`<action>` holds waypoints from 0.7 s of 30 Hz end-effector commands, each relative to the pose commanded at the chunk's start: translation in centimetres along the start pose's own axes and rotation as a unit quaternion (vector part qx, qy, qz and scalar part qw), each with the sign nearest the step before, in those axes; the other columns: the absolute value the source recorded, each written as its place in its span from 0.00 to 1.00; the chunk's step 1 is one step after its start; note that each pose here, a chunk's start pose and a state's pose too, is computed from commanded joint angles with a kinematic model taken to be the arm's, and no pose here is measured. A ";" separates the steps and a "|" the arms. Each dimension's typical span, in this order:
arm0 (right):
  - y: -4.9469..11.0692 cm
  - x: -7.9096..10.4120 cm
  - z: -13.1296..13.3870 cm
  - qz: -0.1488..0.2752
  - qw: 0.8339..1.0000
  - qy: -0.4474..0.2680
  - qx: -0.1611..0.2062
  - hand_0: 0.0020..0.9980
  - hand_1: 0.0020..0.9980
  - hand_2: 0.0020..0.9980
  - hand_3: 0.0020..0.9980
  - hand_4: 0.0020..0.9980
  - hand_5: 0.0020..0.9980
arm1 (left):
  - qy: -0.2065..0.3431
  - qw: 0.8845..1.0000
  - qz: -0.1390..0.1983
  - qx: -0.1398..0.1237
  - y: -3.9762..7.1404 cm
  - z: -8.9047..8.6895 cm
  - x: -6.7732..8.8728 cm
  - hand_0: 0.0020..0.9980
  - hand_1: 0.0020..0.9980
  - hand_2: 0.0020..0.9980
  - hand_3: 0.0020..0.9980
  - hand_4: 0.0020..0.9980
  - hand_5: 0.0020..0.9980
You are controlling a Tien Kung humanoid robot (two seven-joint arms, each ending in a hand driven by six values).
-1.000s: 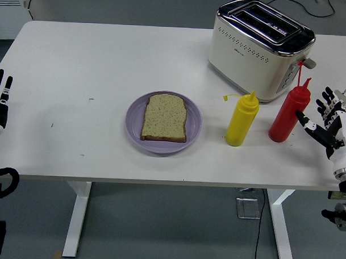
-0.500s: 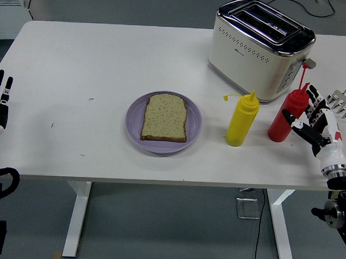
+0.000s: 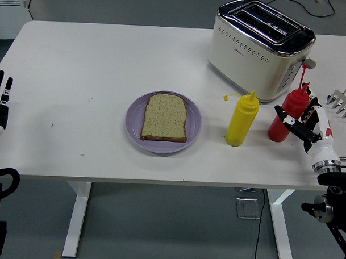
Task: Pick up the cup,pour liquid into bread,place the cup on the desk
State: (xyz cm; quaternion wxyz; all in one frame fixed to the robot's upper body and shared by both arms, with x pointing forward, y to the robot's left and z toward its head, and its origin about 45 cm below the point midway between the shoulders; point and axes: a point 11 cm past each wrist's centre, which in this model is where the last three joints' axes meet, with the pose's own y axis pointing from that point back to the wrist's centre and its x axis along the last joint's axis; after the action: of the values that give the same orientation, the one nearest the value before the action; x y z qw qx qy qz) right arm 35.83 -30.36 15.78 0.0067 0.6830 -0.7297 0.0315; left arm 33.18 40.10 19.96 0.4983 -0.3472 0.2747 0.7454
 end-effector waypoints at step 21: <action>-0.5 0.8 0.3 0.099 0.994 -0.037 0.010 0.12 0.18 0.30 0.39 0.65 0.01 | -0.001 1.000 0.002 0.002 0.1 -0.1 0.2 0.79 0.74 0.73 0.69 0.51 1.00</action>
State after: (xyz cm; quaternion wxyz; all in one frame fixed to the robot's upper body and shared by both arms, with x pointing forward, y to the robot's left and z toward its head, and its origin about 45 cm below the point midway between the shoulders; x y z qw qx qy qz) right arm 36.31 -31.21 15.57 -0.0302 0.6085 -0.7929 0.0134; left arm 33.05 40.08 19.75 0.4973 -0.3450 0.2762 0.7466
